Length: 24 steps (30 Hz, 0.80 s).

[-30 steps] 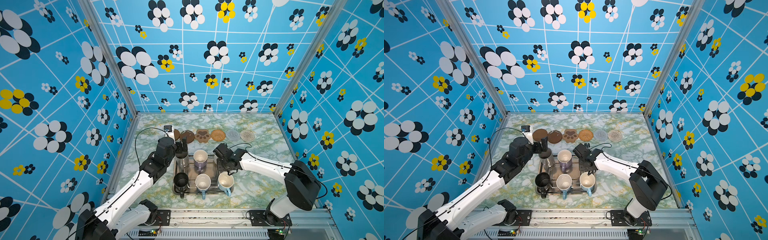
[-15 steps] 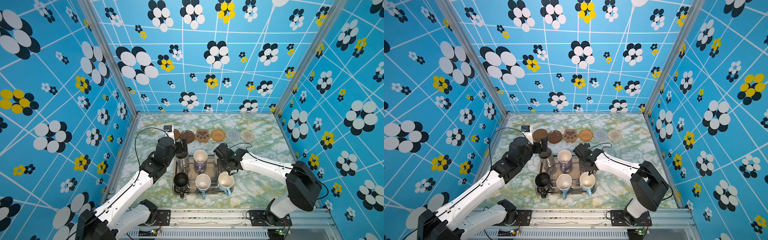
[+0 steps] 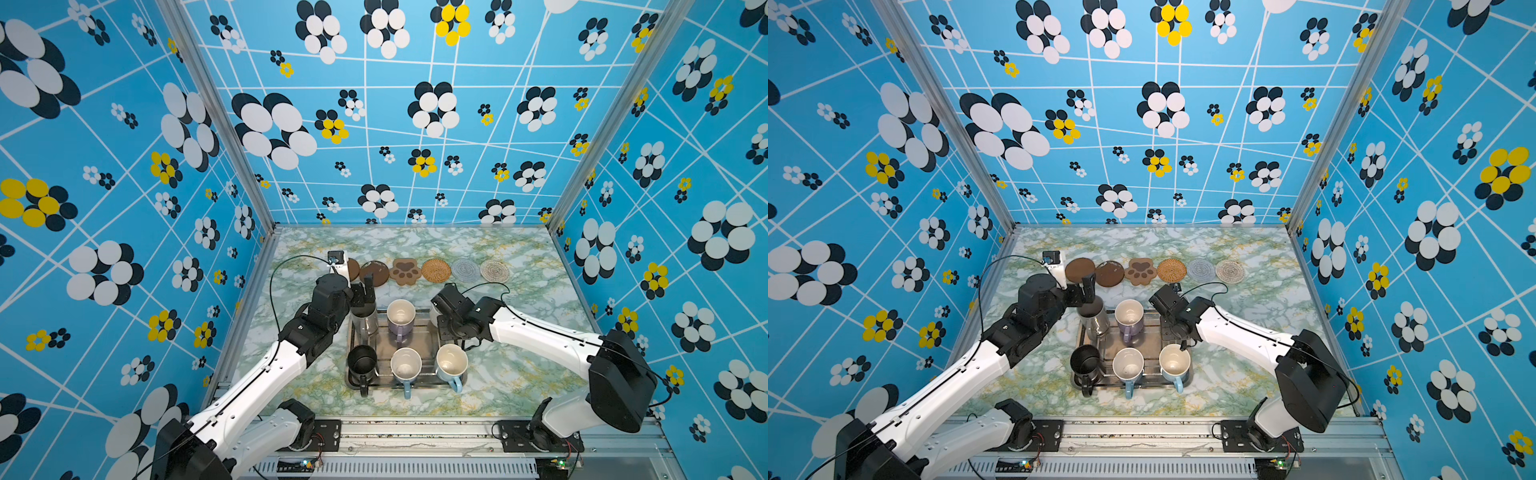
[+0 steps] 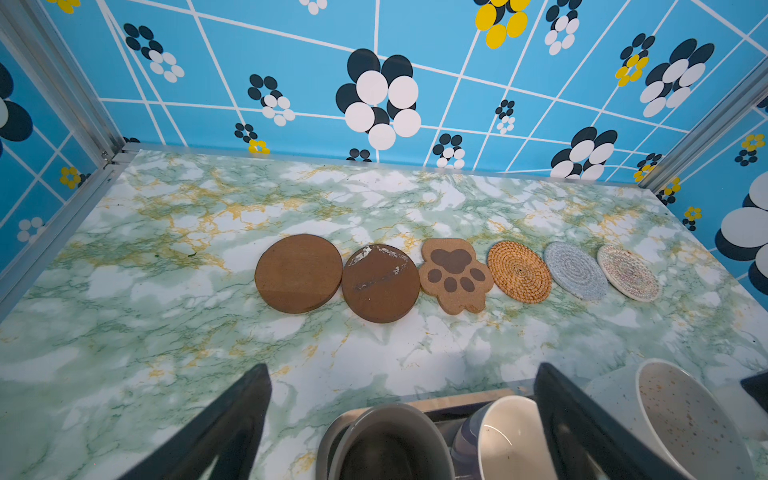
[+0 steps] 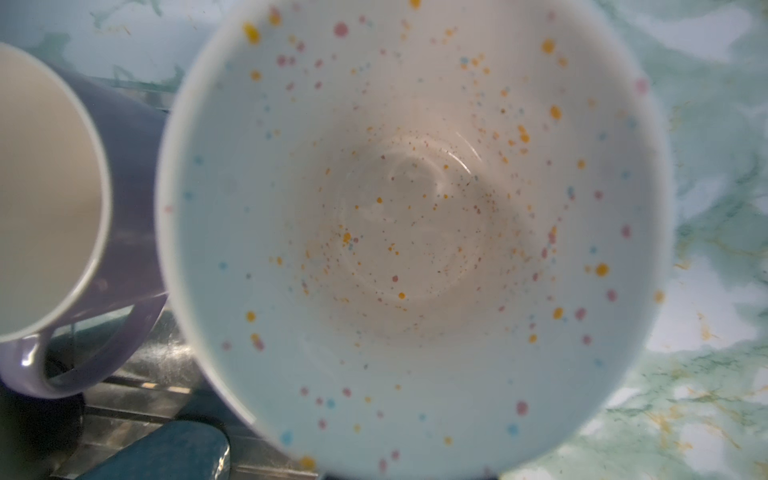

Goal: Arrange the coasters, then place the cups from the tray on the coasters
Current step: 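Grasp the white speckled mug rim with the right gripper, then lift the white speckled mug off the tray toward the multicolour coaster with the right gripper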

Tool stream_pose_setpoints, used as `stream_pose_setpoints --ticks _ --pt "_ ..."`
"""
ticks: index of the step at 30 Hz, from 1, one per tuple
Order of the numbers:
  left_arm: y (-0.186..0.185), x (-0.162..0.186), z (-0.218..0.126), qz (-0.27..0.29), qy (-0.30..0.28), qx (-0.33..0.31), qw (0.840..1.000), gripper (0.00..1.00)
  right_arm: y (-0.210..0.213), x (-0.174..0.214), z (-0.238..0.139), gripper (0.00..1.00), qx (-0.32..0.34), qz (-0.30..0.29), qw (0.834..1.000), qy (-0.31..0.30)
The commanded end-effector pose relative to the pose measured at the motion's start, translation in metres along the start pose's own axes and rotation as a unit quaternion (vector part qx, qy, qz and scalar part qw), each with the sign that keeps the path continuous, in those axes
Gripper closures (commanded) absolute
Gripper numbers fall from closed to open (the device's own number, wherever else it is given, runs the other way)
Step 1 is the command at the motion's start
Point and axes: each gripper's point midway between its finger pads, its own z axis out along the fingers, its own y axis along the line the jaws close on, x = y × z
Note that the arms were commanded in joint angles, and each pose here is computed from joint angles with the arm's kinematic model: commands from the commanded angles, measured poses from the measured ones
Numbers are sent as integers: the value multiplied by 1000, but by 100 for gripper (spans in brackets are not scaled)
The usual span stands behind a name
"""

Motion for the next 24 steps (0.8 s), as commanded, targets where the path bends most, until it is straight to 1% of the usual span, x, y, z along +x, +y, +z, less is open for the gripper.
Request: stream_pose_setpoints --ticks 1,11,18,24 --pt "4 2 1 -8 -2 -3 1000 0 2 -36 -30 100 -11 5 998 -63" --pt "6 3 1 -8 -1 -7 1000 0 -10 -54 -44 100 -26 19 996 -82" --pt "6 4 3 -8 1 -7 1000 0 -34 -72 -54 100 -17 25 995 -97" --pt "6 6 6 -6 7 -8 1000 0 -59 -86 -60 100 -20 40 995 -91"
